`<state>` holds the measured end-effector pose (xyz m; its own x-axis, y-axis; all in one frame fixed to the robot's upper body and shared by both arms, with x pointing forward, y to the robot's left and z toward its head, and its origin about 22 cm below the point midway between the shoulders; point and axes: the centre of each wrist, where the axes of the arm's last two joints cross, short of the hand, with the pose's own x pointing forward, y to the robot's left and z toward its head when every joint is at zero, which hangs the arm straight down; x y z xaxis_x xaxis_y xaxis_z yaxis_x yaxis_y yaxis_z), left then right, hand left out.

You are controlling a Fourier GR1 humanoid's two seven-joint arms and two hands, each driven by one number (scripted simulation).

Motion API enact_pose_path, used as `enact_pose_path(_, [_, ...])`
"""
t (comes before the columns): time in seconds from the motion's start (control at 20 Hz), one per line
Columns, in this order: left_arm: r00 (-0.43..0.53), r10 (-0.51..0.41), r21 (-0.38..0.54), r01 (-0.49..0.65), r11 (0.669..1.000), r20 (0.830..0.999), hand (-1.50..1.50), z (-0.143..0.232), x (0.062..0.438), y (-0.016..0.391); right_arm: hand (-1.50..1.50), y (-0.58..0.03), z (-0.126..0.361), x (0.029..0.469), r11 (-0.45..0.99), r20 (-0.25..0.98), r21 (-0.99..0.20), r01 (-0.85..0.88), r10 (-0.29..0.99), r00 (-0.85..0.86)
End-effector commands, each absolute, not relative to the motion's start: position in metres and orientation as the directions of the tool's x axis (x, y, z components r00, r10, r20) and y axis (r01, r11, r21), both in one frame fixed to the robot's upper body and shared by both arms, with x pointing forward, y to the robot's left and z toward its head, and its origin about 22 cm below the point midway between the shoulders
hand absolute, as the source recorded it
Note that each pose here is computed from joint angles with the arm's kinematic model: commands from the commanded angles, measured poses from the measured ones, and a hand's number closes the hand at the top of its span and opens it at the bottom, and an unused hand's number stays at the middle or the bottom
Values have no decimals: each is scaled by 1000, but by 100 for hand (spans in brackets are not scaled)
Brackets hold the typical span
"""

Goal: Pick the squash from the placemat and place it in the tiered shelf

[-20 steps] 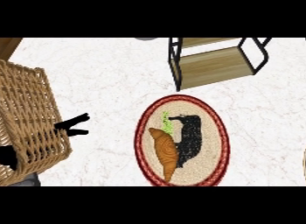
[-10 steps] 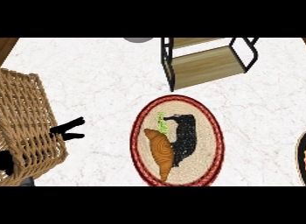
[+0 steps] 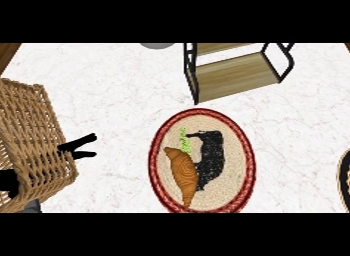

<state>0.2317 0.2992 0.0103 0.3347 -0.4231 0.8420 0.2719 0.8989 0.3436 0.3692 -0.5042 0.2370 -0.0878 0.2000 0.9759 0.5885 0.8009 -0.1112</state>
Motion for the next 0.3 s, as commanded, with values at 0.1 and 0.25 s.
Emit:
enact_pose_path(0.1, [212,-309,273,183,944,927,0,-4,238,280,-150,-537,228,340,819,965,-173,547,253,-74])
enact_pose_path(0.25, [236,-275,238,174,956,932,0,-3,233,288,-150,-548,227,328,815,957,-224,534,288,-39])
